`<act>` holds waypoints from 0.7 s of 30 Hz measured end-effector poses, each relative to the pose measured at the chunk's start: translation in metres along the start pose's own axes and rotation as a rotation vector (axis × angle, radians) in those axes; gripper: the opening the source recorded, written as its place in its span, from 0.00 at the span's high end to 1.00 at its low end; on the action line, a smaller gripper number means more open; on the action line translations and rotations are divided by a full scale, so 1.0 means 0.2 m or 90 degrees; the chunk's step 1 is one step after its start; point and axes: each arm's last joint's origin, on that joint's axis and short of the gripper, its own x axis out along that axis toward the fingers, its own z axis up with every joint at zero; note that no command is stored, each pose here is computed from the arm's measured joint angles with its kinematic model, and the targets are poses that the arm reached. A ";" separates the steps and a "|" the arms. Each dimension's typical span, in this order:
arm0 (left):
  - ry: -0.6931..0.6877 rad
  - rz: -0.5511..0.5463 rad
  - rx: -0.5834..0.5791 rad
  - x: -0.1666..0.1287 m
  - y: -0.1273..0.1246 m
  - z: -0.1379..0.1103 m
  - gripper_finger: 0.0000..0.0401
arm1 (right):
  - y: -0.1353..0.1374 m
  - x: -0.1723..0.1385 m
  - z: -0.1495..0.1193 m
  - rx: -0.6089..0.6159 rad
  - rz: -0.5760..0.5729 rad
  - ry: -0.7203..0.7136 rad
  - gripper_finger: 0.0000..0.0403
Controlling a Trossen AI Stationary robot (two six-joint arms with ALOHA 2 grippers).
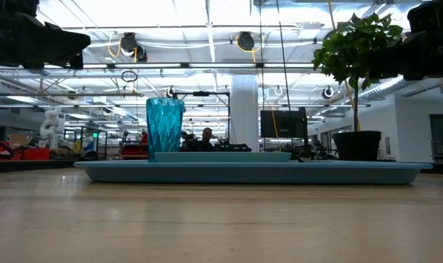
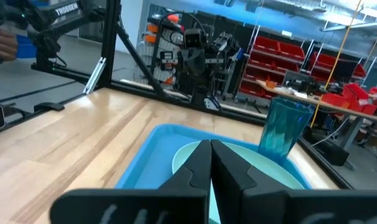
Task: Pick and place plate/cup/fork/spoon on tray
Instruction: Return to Home Position
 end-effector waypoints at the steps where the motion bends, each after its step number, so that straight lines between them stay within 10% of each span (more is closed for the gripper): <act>1: 0.001 0.000 -0.005 0.00 0.00 0.00 0.97 | 0.00 0.00 0.00 -0.001 0.000 -0.003 1.00; 21: 0.010 -0.032 -0.037 0.00 -0.01 -0.01 0.98 | 0.00 0.00 0.00 0.003 -0.016 0.008 1.00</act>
